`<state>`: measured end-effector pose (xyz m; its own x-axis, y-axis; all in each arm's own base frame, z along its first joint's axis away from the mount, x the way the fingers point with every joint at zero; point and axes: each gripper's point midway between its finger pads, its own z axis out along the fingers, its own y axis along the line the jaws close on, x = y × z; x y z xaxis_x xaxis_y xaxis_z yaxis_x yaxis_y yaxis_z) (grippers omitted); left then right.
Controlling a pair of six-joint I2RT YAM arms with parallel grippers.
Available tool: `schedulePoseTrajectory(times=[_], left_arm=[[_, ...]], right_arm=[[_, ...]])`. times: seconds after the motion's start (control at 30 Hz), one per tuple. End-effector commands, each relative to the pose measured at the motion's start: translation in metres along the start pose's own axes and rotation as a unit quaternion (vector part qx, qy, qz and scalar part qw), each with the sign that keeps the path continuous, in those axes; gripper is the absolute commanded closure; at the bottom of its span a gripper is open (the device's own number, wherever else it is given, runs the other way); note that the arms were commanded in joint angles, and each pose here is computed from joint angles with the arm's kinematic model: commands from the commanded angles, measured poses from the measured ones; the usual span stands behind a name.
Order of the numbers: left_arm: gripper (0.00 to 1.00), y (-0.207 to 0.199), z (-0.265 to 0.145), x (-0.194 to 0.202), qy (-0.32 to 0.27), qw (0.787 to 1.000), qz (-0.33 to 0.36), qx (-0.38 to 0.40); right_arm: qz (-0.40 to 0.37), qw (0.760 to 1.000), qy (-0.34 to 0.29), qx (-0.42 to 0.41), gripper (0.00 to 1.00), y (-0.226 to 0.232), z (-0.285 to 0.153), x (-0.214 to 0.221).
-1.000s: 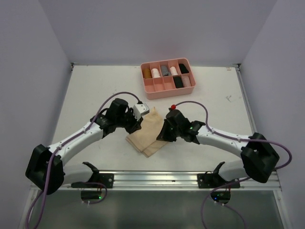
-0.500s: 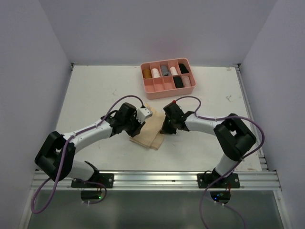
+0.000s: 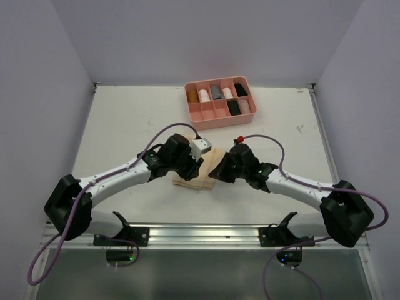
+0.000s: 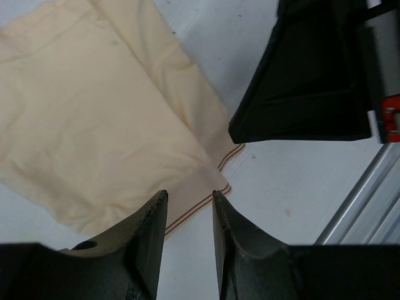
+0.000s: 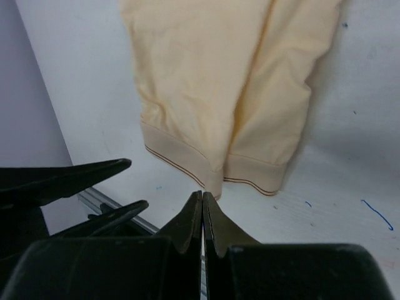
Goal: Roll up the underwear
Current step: Fold the underwear
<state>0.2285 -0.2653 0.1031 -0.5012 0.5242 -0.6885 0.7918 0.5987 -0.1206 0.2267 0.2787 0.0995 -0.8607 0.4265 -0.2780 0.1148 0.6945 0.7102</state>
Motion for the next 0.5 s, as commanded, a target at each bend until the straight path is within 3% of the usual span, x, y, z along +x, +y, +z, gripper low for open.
schedulePoseTrajectory(times=[0.0,0.23,0.47], left_arm=[[0.62,-0.023,0.004,-0.008,0.008,0.999,-0.040,0.004],[0.55,-0.048,0.023,0.005,0.044,0.998,-0.034,0.012],[0.55,-0.026,0.042,0.022,0.076,0.995,-0.038,-0.049]], right_arm=[[0.051,0.999,0.005,-0.008,0.98,-0.009,0.015,0.010],[0.061,0.998,0.011,0.013,1.00,-0.029,0.042,0.017],[0.075,0.996,0.032,0.046,1.00,-0.058,0.054,0.032]])
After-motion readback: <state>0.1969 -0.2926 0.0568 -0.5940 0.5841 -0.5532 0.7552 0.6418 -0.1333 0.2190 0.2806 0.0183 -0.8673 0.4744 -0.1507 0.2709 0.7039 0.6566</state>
